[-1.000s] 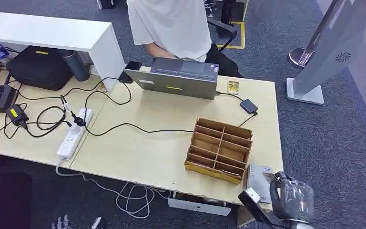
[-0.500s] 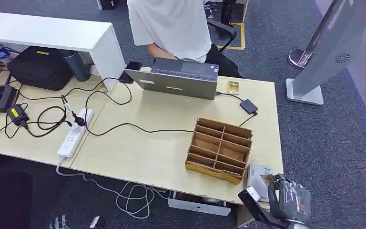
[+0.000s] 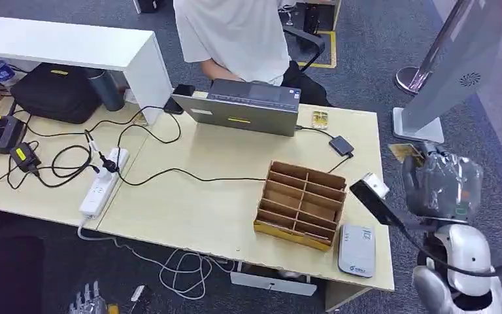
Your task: Pass the card to the sensor for recognition and then transmit it.
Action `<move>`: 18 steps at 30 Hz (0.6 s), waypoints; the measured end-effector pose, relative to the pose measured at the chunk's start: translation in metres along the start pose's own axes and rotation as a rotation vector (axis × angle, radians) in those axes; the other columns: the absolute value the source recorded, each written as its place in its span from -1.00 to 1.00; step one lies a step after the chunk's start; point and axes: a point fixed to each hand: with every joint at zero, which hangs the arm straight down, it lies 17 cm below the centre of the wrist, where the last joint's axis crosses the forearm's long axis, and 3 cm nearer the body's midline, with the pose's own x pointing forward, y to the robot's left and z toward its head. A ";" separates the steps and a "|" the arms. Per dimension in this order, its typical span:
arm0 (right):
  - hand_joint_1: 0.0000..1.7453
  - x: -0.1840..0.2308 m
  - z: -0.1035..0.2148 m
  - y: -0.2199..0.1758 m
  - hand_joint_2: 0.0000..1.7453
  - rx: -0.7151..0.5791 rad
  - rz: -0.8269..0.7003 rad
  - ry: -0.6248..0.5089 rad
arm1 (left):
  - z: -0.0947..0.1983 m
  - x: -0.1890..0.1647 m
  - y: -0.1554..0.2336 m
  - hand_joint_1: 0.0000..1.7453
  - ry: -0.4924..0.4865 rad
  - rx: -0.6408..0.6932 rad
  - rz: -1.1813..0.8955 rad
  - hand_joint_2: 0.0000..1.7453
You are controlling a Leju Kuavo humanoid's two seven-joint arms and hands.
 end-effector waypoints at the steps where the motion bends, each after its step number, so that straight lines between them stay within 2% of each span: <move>1: 1.00 0.003 -0.005 -0.006 1.00 -0.012 0.006 -0.008 | -0.001 0.001 0.000 -1.00 0.000 0.001 -0.001 1.00; 4: 1.00 0.025 -0.025 -0.015 1.00 -0.017 0.041 -0.036 | -0.004 0.007 0.003 -1.00 0.008 0.008 -0.006 1.00; 8: 1.00 0.047 -0.040 -0.026 1.00 -0.037 0.043 -0.061 | -0.005 0.025 0.005 -1.00 -0.029 0.013 -0.014 1.00; 11: 1.00 0.062 -0.051 -0.023 1.00 -0.022 0.037 -0.067 | -0.005 0.030 0.006 -1.00 -0.012 0.016 -0.022 1.00; 18: 1.00 0.097 -0.065 0.003 1.00 0.035 0.041 -0.092 | 0.007 0.067 -0.001 -1.00 -0.098 0.002 -0.047 1.00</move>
